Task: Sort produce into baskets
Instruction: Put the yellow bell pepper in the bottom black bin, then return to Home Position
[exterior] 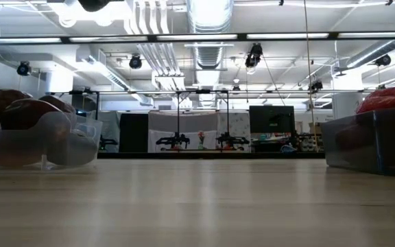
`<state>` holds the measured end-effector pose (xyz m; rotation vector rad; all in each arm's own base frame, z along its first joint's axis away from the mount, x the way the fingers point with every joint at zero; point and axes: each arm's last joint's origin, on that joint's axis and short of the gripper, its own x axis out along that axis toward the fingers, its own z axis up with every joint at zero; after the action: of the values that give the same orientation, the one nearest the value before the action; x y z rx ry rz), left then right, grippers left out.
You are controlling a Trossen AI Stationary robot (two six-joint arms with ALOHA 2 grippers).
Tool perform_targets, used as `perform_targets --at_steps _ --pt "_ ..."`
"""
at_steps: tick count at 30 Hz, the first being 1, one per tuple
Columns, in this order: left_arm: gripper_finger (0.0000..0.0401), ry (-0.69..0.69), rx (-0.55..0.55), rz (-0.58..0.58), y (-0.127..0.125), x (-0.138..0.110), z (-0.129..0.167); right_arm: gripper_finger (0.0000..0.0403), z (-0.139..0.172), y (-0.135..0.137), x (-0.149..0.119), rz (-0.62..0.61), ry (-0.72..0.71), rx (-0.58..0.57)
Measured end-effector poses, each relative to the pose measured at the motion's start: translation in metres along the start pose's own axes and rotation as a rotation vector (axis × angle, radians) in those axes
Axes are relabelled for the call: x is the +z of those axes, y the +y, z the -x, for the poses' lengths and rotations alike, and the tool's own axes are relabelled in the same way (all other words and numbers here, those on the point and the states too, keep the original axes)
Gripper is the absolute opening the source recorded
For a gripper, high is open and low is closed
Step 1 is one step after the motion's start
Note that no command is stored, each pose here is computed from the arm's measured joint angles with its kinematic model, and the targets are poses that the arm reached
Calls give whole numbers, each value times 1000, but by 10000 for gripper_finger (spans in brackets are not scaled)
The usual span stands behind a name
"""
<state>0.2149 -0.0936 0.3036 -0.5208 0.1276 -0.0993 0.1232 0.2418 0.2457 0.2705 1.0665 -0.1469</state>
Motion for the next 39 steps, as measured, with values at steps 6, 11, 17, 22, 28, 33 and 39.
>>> perform_targets --at_steps 6,11,17,22,28,33,39 --pt "327 -12 -10 0 -2 7 9 281 -10 -1 -24 -4 23 -13" --pt "327 -15 -11 4 5 4 20 321 -17 5 -28 -39 16 75" --pt "327 -26 -17 -11 8 7 33 368 -22 3 -30 -49 68 66" --pt "327 -46 -29 -18 10 15 51 373 -9 6 -19 -48 98 48" --pt "327 -71 -85 -80 15 20 74 374 11 5 23 -17 63 -34" --pt "327 -93 -135 -160 22 17 91 374 11 0 69 3 -11 -45" --pt "327 -103 -165 -199 41 -4 108 369 -4 -20 137 -2 -125 -29"
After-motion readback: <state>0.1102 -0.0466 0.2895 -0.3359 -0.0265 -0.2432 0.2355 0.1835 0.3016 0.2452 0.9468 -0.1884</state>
